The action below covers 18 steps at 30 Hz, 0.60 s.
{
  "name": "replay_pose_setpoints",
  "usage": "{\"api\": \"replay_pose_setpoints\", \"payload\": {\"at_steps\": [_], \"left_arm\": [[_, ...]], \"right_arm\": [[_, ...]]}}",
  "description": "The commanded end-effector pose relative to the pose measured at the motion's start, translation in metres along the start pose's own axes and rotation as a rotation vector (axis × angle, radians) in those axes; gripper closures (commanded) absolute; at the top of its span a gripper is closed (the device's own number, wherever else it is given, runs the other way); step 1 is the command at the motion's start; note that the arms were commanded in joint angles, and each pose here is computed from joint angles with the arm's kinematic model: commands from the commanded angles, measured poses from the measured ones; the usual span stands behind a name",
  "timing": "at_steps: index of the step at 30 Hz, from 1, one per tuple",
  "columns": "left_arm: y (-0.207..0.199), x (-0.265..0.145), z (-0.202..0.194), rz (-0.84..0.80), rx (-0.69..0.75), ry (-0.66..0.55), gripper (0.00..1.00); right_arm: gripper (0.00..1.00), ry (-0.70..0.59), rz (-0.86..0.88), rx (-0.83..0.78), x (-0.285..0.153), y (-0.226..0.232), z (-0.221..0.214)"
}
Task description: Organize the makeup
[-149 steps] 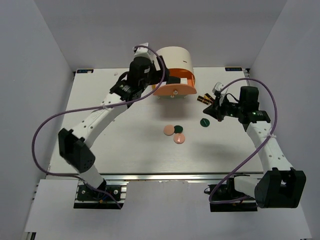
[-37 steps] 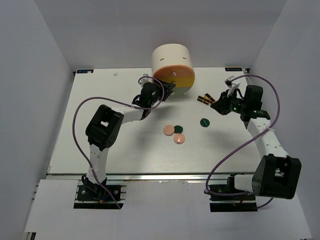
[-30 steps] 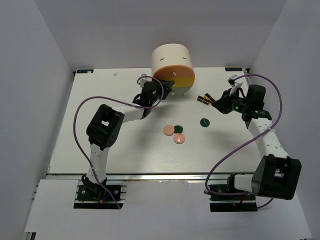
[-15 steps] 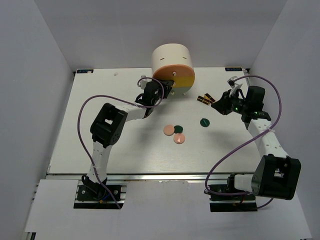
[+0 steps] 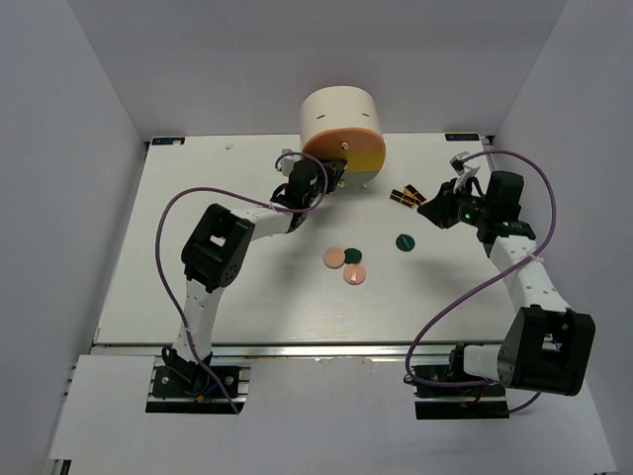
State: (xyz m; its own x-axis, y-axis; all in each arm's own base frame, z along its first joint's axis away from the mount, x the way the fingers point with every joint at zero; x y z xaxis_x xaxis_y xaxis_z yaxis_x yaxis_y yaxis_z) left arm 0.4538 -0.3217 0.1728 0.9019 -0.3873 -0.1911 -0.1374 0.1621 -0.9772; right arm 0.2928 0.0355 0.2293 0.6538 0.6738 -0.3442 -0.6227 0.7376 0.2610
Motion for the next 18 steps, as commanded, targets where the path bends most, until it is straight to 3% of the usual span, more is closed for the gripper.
{"api": "replay_pose_setpoints", "payload": {"at_steps": [1, 7, 18], "left_arm": [[-0.002, 0.005, 0.004, -0.007, -0.01, -0.045, 0.67], [0.002, -0.004, 0.004, -0.023, -0.013, -0.033, 0.82], [0.0, -0.053, -0.013, -0.078, -0.007, 0.032, 0.85]], "right_arm": [[0.87, -0.051, 0.006, -0.045, -0.006, 0.003, 0.01], [0.86, -0.046, 0.005, -0.039, -0.006, 0.003, 0.007], [0.83, -0.034, 0.002, -0.023, -0.004, 0.002, 0.002]]}}
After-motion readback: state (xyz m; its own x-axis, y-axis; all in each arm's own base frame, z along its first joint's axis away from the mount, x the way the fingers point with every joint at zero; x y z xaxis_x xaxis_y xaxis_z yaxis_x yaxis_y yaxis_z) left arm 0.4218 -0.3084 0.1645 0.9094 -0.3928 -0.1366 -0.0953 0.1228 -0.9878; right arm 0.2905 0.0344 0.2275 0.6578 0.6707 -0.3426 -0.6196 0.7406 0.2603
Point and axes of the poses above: each gripper's point midway between its finger pads, its own x axis out along the fingers, its own y axis along the line the jaws close on, z = x × y, the point moved 9 cm from there along -x, back along the fingers
